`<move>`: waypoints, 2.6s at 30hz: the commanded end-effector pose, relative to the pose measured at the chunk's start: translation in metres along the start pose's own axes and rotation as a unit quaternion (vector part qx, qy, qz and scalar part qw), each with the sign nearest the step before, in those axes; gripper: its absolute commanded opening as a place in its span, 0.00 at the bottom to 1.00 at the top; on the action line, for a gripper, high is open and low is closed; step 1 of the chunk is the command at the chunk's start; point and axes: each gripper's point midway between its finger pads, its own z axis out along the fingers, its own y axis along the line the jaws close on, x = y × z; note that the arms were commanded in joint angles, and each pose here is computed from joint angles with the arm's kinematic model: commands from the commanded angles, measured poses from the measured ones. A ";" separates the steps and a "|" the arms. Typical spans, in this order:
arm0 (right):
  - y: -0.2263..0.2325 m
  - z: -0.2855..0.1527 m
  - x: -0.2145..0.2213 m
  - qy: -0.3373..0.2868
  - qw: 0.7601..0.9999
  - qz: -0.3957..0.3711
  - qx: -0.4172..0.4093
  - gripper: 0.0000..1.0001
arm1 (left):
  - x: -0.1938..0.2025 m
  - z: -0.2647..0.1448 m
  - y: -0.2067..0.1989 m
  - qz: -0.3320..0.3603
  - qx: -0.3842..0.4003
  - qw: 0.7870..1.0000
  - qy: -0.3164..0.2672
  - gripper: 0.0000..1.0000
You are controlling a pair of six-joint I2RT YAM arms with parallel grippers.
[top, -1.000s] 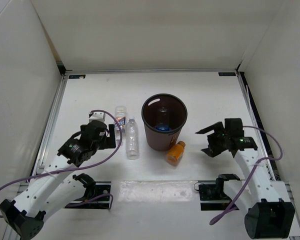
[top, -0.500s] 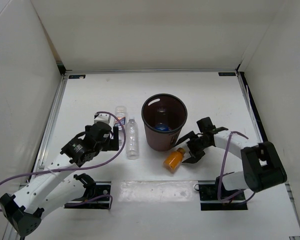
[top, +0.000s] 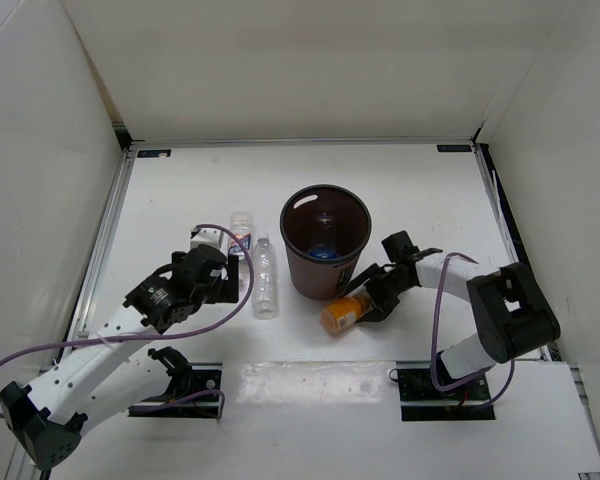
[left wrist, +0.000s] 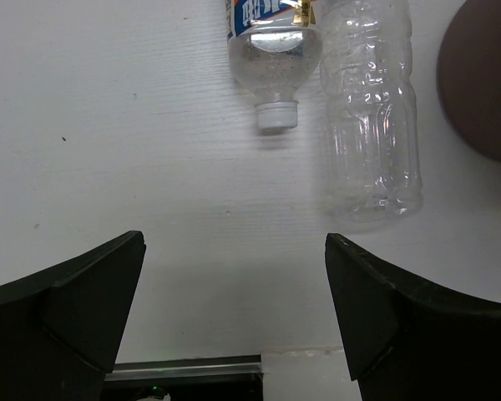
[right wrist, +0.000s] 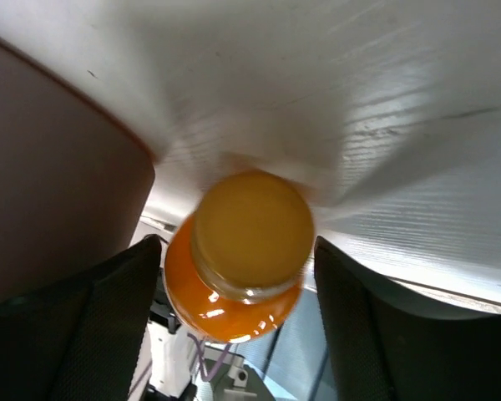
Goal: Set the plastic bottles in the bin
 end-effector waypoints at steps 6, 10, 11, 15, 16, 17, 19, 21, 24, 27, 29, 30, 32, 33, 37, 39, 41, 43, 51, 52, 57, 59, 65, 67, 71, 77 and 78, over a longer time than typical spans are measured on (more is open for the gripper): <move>0.007 0.000 0.007 0.017 1.000 -0.008 0.002 0.56 | -0.005 -0.002 0.000 -0.001 -0.005 1.000 -0.008 1.00; 0.005 0.000 0.007 0.016 1.000 -0.006 0.005 0.44 | -0.006 -0.003 0.001 -0.003 -0.005 1.000 -0.010 1.00; 0.007 -0.001 0.007 0.016 1.000 -0.007 0.003 0.42 | -0.006 -0.003 0.001 -0.002 -0.004 1.000 -0.011 1.00; 0.008 -0.005 0.008 0.016 1.000 -0.010 0.011 0.18 | -0.006 -0.003 0.001 -0.002 -0.006 1.000 -0.010 1.00; 0.007 -0.007 0.007 0.014 1.000 -0.021 0.012 0.11 | -0.005 -0.003 0.001 -0.002 -0.006 1.000 -0.010 1.00; 0.006 -0.007 0.007 0.012 1.000 -0.023 0.017 0.04 | -0.006 -0.003 0.001 -0.001 -0.005 1.000 -0.011 1.00; 0.005 -0.017 0.008 0.005 0.999 -0.029 0.034 0.00 | -0.007 -0.003 0.002 -0.003 -0.007 1.000 -0.013 1.00; -0.001 -0.030 0.004 -0.015 0.998 -0.023 0.055 0.00 | -0.007 -0.003 0.001 -0.005 -0.006 1.000 -0.014 1.00; -0.003 -0.055 -0.009 -0.063 0.997 -0.014 0.040 0.00 | -0.006 -0.003 0.001 -0.002 -0.005 1.000 -0.013 1.00; -0.008 -0.086 -0.025 -0.122 0.992 -0.003 0.024 0.00 | -0.007 -0.003 0.002 -0.005 -0.007 1.000 -0.014 1.00; -0.009 -0.117 -0.047 -0.173 0.985 0.011 0.015 0.00 | -0.007 -0.003 0.002 -0.004 -0.006 1.000 -0.015 1.00; -0.010 -0.131 -0.048 -0.192 0.981 0.007 0.009 0.00 | -0.006 -0.003 0.003 -0.004 -0.009 1.000 -0.013 1.00; 0.000 -0.175 -0.065 -0.276 0.961 -0.003 -0.007 0.00 | -0.007 -0.003 0.003 -0.004 -0.008 1.000 -0.015 1.00; 0.004 -0.188 -0.066 -0.297 0.955 -0.017 -0.011 0.00 | -0.006 -0.003 0.002 -0.004 -0.008 1.000 -0.014 1.00; 0.046 -0.277 -0.071 -0.462 0.880 -0.096 -0.053 0.00 | -0.006 -0.002 0.001 -0.002 -0.007 1.000 -0.013 1.00; 0.079 -0.323 -0.062 -0.538 0.827 -0.135 -0.094 0.00 | -0.006 -0.003 0.002 -0.001 -0.007 1.000 -0.013 1.00; 0.106 -0.358 -0.045 -0.583 0.784 -0.158 -0.141 0.00 | -0.006 -0.003 0.001 -0.001 -0.007 1.000 -0.012 1.00; 0.135 -0.383 -0.034 -0.609 0.747 -0.191 -0.187 0.00 | -0.006 -0.002 0.001 -0.001 -0.007 1.000 -0.012 1.00; 0.242 -0.349 0.052 -0.509 0.697 -0.423 -0.276 0.00 | -0.006 -0.002 0.000 -0.001 -0.007 1.000 -0.009 1.00; 0.249 -0.330 0.061 -0.490 0.701 -0.446 -0.263 0.00 | -0.005 -0.001 0.000 0.000 -0.007 1.000 -0.007 1.00; 0.254 -0.282 0.085 -0.442 0.693 -0.541 -0.182 0.04 | -0.005 -0.002 0.000 0.002 -0.007 1.000 -0.008 1.00; 0.253 -0.274 0.091 -0.426 0.695 -0.553 -0.175 0.29 | -0.005 -0.002 0.000 0.003 -0.006 1.000 -0.009 1.00; 0.238 -0.289 0.071 -0.430 0.742 -0.484 -0.176 0.90 | -0.005 -0.002 0.000 0.003 -0.005 1.000 -0.008 1.00; 0.233 -0.301 0.076 -0.410 0.747 -0.476 -0.217 0.90 | -0.005 -0.002 -0.001 0.002 -0.004 1.000 -0.008 1.00; 0.217 -0.348 0.033 -0.474 0.751 -0.379 -0.260 0.90 | -0.005 -0.002 -0.001 0.003 -0.005 1.000 -0.008 1.00; 0.119 -0.347 -0.035 -0.515 0.823 -0.183 -0.158 0.90 | -0.005 -0.001 -0.001 0.002 -0.006 1.000 -0.009 1.00; 0.102 -0.335 -0.048 -0.509 0.835 -0.162 -0.128 0.90 | -0.005 -0.001 -0.001 0.002 -0.006 1.000 -0.009 1.00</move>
